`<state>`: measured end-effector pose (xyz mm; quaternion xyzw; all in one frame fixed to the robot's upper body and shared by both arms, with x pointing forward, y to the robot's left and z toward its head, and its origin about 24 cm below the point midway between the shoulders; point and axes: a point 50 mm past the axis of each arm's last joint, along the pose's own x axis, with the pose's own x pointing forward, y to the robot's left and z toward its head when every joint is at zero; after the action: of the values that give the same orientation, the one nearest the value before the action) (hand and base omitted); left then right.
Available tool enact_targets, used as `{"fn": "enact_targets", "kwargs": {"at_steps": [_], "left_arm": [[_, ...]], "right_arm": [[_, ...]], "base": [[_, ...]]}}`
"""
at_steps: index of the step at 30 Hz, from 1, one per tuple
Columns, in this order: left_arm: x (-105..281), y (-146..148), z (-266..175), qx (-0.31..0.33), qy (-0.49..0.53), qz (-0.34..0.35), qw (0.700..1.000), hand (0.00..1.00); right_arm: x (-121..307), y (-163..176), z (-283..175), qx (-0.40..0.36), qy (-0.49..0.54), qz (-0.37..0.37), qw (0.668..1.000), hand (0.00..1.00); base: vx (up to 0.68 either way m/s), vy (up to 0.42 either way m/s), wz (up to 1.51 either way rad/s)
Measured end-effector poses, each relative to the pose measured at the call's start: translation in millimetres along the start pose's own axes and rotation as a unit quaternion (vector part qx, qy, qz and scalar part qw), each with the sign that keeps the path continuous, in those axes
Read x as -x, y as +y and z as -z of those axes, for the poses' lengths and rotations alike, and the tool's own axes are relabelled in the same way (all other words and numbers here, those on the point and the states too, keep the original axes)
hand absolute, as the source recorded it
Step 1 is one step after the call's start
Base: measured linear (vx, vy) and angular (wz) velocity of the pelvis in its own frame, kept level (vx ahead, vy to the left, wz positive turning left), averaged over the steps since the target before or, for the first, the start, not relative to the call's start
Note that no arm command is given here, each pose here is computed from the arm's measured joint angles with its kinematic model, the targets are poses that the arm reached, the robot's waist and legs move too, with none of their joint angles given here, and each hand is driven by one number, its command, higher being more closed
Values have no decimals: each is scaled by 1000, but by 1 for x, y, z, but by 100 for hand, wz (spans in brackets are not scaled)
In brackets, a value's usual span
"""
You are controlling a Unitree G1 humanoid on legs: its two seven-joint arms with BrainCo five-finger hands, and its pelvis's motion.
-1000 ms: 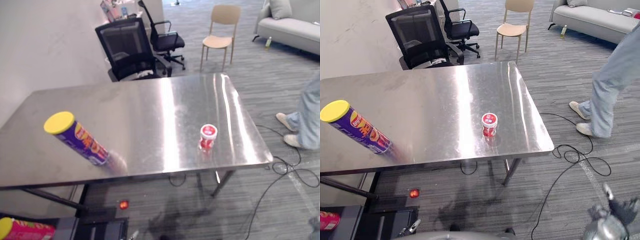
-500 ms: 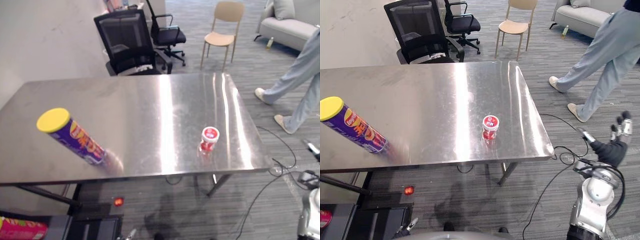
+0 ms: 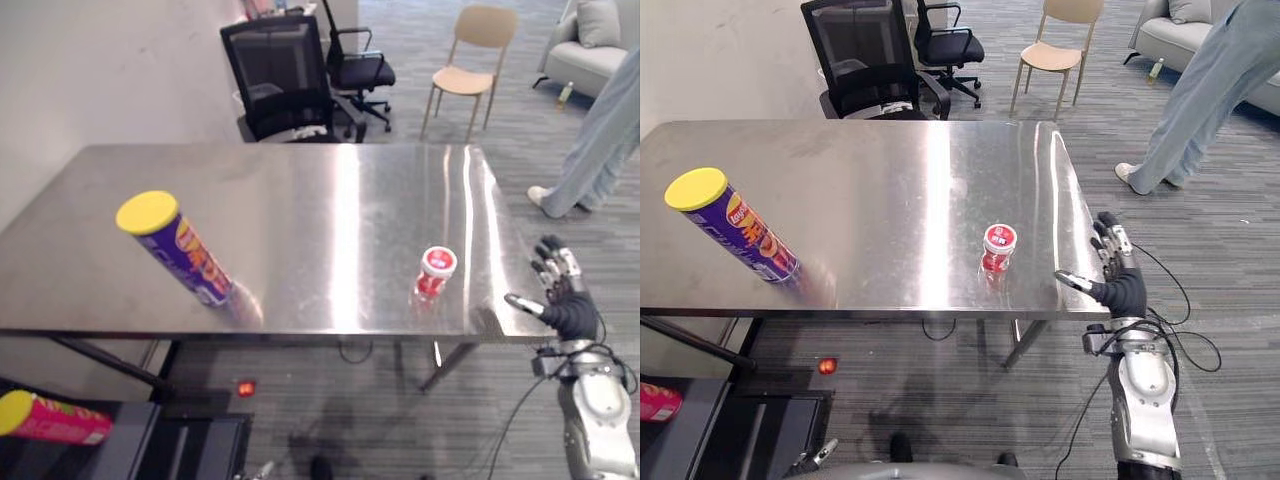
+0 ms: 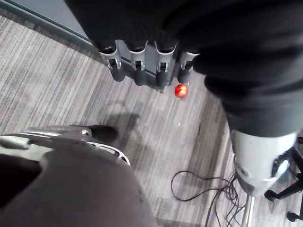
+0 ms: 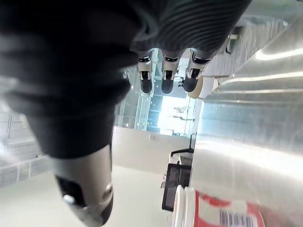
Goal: Put the gum and the chips on the shelf.
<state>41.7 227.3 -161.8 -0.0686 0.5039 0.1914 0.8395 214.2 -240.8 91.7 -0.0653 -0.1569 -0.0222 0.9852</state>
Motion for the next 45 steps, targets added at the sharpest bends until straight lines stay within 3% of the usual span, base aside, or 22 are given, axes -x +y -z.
{"fn": "enact_targets", "kwargs": {"at_steps": [11, 36, 45], "left_arm": [[-1, -4, -2, -29, -1, 10, 1000, 0], [-3, -7, -7, -51, -5, 17, 999, 0], [-3, -7, -8, -66, -6, 19, 998, 0]], "right_arm": [[0, 24, 5, -28, 9, -51, 998, 0], [-30, 30, 28, 2, 41, -39, 998, 0], [-43, 46, 27, 5, 35, -66, 997, 0]], "base": [[25, -3, 0], [-4, 1, 4], [-7, 1, 0]]}}
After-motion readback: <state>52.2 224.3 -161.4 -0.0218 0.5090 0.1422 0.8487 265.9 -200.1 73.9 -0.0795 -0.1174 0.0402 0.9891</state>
